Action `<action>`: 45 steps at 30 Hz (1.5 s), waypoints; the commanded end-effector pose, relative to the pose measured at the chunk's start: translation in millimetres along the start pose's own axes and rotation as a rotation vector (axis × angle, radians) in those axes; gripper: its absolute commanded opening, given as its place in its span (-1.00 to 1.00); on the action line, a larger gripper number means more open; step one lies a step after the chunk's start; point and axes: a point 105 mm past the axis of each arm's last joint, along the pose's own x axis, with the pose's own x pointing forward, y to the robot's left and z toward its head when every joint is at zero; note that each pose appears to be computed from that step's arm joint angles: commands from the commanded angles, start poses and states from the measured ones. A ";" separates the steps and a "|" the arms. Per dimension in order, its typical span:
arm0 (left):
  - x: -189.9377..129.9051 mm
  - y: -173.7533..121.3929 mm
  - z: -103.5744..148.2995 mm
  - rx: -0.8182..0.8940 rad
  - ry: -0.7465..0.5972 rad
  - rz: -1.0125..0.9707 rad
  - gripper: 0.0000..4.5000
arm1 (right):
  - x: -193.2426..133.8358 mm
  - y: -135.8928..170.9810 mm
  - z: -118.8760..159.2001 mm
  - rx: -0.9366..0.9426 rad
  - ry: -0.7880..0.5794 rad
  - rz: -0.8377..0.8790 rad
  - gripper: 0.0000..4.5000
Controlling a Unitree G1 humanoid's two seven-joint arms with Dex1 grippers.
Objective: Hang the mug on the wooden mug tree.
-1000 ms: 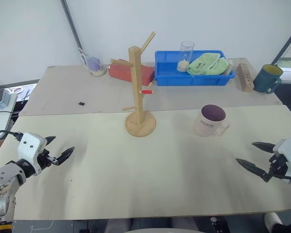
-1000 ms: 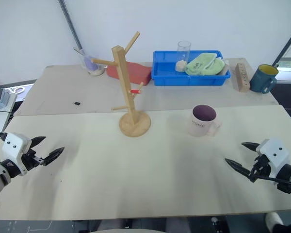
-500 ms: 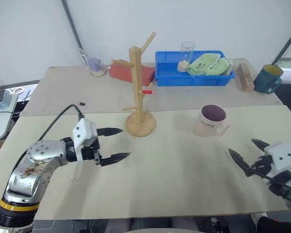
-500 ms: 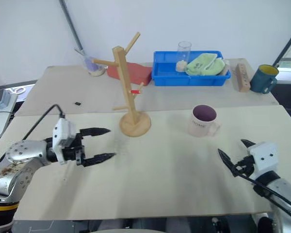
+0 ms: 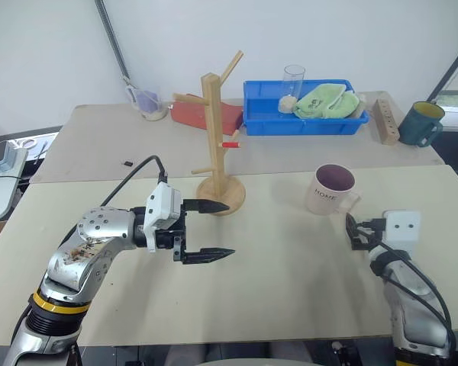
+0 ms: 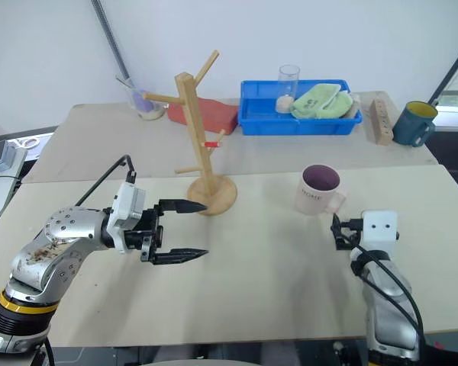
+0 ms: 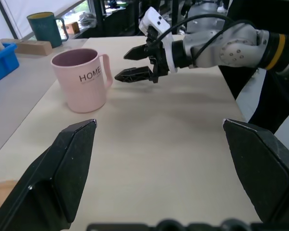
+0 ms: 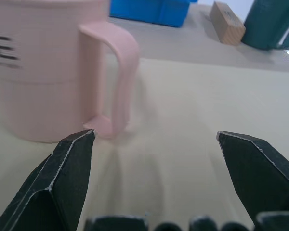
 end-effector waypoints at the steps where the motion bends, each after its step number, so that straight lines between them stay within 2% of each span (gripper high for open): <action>1: -1.7 0.5 0.6 0.033 -0.001 0.004 1.00 | 5.5 -0.6 11.6 0.012 -0.035 -0.010 0.99; 11: -2.3 3.2 -1.9 0.050 0.016 0.019 1.00 | 24.1 2.8 12.5 0.069 -0.022 -0.027 0.99; 15: -2.0 3.4 -1.4 0.056 0.024 0.019 1.00 | 29.1 10.3 11.8 0.091 -0.013 -0.003 0.49; 21: -2.5 5.0 0.5 0.049 0.019 0.037 1.00 | 32.6 16.8 11.7 0.101 -0.007 0.016 -0.46; 25: -4.9 6.8 0.1 0.045 0.023 0.057 1.00 | 33.7 20.3 15.5 0.098 -0.018 0.032 -1.00; 27: -7.8 8.5 -0.3 0.037 0.023 0.083 1.00 | 33.1 21.9 20.6 0.086 -0.033 0.049 -1.00; 30: -19.8 12.5 -2.8 0.013 0.026 0.158 1.00 | 28.6 32.2 45.3 -0.019 -0.095 0.151 -1.00; 33: -35.3 16.8 -6.4 -0.013 0.034 0.241 1.00 | 22.9 49.8 76.4 -0.211 -0.163 0.305 -1.00; 38: -69.2 24.7 -8.6 -0.028 0.037 0.374 1.00 | 10.9 93.7 146.9 -0.758 -0.360 0.632 -1.00; 42: -82.0 29.6 2.2 -0.035 -0.025 0.423 1.00 | 14.8 120.3 189.6 -0.961 -0.464 0.766 -1.00; 45: -84.2 28.5 7.7 -0.027 -0.036 0.415 1.00 | 17.7 136.3 204.2 -1.053 -0.503 0.832 -1.00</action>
